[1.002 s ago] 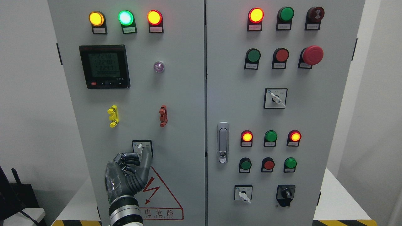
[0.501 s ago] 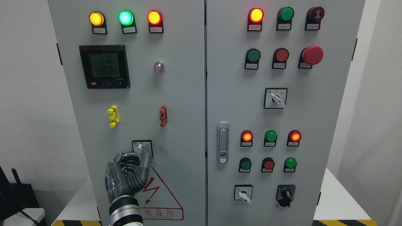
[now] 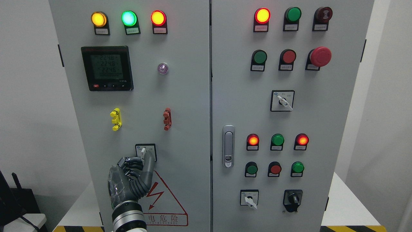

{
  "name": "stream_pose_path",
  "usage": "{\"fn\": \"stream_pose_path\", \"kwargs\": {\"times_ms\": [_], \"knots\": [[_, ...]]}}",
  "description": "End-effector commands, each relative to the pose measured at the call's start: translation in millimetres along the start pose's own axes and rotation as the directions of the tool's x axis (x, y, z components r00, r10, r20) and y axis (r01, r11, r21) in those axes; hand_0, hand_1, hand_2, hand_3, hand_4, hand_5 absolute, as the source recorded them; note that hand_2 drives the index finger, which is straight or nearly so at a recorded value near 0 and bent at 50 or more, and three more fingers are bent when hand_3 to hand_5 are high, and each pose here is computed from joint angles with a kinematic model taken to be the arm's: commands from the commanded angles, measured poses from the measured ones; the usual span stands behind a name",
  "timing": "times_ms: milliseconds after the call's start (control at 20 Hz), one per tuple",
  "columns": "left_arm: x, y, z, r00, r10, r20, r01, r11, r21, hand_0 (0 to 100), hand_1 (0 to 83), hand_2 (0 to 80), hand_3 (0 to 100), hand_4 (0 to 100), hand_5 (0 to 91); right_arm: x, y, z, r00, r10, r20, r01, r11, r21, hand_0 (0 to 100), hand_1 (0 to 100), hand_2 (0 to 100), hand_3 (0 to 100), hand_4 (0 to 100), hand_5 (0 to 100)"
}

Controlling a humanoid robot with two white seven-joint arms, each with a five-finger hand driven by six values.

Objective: Turn on light switch 1

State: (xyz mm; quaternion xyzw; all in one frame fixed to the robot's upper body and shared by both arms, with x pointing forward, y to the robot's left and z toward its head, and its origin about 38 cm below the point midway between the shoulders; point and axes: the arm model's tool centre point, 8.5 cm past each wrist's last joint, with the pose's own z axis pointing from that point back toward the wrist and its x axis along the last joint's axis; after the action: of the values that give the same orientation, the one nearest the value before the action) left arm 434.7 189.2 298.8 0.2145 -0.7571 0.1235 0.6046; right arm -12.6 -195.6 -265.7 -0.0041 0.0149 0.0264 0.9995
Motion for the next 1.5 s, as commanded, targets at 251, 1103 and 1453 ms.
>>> {"fn": "stream_pose_path", "kwargs": {"times_ms": [251, 1103, 1453], "knots": [[1.4, -0.3, -1.3, 1.0, 0.0, 0.003, 0.0, 1.0, 0.001, 32, 47.1, 57.3, 75, 86, 86.6, 0.0, 0.1, 0.0, 1.0, -0.018, -0.001, 0.018, 1.0, 0.001, 12, 39, 0, 0, 0, 0], [2.1, -3.2, 0.3, 1.0, 0.0, 0.005, 0.0, 1.0, -0.01, 41, 41.6, 60.0, 76, 86, 86.9, 0.0, 0.1, 0.0, 1.0, -0.018, -0.001, 0.018, 1.0, 0.001, 12, 39, 0, 0, 0, 0], [0.3, -4.5, 1.1, 1.0, -0.011, -0.007, 0.011, 1.0, -0.018, 45, 39.4, 60.5, 76, 86, 87.0, 0.0, 0.1, 0.0, 1.0, -0.018, -0.001, 0.018, 1.0, 0.001, 12, 39, 0, 0, 0, 0]]}}
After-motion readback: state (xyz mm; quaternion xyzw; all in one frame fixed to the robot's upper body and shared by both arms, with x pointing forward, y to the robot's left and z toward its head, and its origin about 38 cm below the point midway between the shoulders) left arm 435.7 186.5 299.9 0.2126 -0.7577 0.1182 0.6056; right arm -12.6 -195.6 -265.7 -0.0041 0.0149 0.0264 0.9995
